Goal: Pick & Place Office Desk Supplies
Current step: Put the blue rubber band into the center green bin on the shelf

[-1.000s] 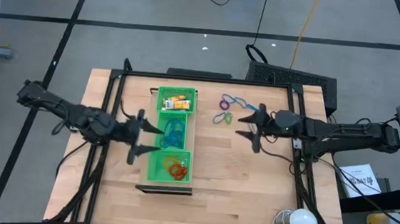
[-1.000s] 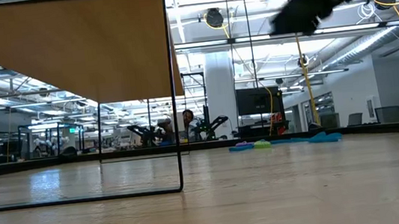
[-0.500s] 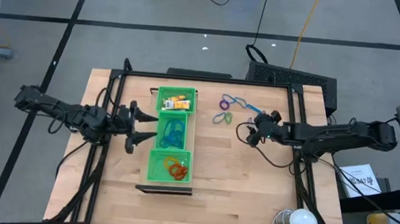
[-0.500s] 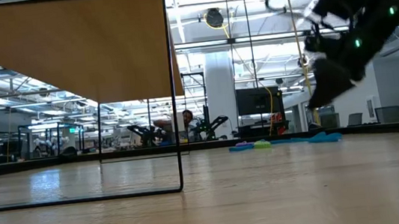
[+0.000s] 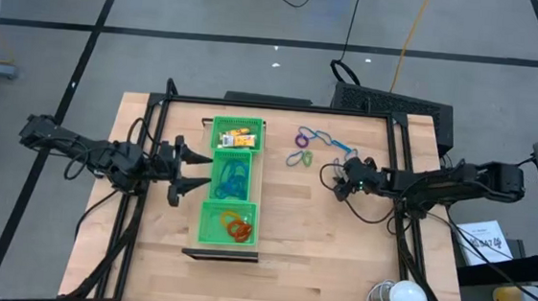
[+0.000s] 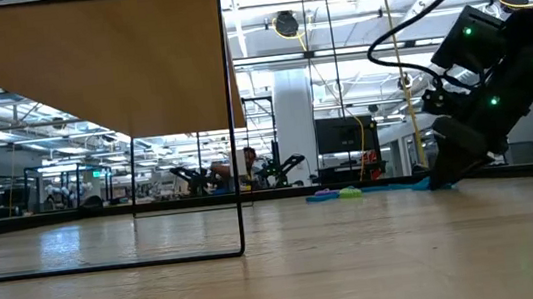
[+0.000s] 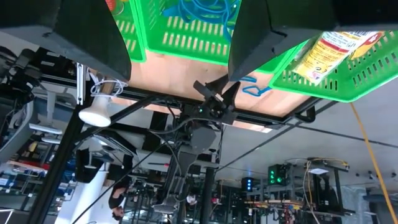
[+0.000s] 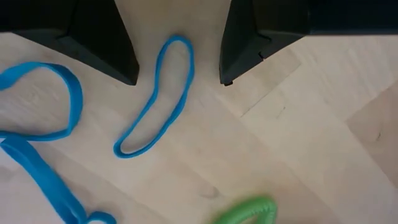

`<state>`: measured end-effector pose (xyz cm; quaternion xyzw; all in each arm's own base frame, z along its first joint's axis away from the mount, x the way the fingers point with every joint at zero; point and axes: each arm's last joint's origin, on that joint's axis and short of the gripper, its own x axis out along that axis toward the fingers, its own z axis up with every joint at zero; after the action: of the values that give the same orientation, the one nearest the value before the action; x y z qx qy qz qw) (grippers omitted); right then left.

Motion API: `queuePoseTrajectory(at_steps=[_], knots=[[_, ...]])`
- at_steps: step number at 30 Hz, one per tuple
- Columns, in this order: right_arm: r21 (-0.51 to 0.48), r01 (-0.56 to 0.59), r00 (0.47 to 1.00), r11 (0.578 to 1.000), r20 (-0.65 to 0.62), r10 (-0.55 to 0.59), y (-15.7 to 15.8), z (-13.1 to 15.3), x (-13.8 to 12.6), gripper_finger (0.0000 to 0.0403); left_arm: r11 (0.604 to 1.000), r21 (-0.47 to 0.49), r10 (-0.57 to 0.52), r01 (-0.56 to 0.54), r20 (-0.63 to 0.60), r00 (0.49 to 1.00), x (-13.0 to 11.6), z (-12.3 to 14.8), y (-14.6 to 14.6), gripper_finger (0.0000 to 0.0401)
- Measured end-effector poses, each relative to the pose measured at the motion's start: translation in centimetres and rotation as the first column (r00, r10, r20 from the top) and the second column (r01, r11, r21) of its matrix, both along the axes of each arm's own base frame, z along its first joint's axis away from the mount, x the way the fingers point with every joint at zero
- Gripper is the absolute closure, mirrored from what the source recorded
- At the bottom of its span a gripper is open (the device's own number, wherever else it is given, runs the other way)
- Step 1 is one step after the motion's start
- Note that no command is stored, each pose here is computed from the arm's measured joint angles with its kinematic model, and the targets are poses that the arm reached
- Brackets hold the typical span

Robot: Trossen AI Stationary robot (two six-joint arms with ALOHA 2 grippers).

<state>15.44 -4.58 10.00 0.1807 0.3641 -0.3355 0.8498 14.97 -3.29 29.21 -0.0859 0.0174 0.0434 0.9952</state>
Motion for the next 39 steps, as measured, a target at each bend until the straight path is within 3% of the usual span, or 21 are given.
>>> queuePoseTrajectory(at_steps=[5,19,26,28,32,36,39], knots=[[0.010,0.038,0.999,0.999,-0.016,-0.038,-0.2,-0.5,-0.5,0.0217,1.000,0.000,0.000,0.000,0.000,1.000,0.0,0.0,0.0,0.0121],[0.002,0.010,0.999,1.000,-0.050,-0.010,-0.1,-0.7,-0.7,0.0394,1.000,0.000,0.000,0.000,0.000,1.000,0.0,0.0,0.0,0.0121],[-0.072,-0.058,0.996,0.996,0.061,0.063,-0.3,0.2,0.2,0.0401,1.000,-0.017,0.001,-0.001,0.040,0.999,0.0,0.4,0.0,0.0121],[-0.113,-0.084,0.983,0.990,0.156,0.101,-0.4,1.1,0.8,0.0401,1.000,-0.024,0.002,0.000,0.064,0.998,0.0,0.6,0.0,0.0121],[-0.218,-0.165,0.923,0.962,0.311,0.229,-0.4,3.2,1.8,0.0402,0.999,-0.035,0.003,0.001,0.110,0.994,0.0,1.1,0.0,0.0121],[-0.328,-0.232,0.810,0.916,0.456,0.369,0.1,5.3,2.6,0.0402,0.999,-0.038,0.018,-0.013,0.134,0.991,0.5,1.2,-0.1,0.0121],[-0.369,-0.214,0.813,0.904,0.445,0.374,0.1,5.5,2.6,0.0402,0.999,-0.036,0.040,-0.036,0.126,0.991,1.1,1.0,-0.1,0.0121]])
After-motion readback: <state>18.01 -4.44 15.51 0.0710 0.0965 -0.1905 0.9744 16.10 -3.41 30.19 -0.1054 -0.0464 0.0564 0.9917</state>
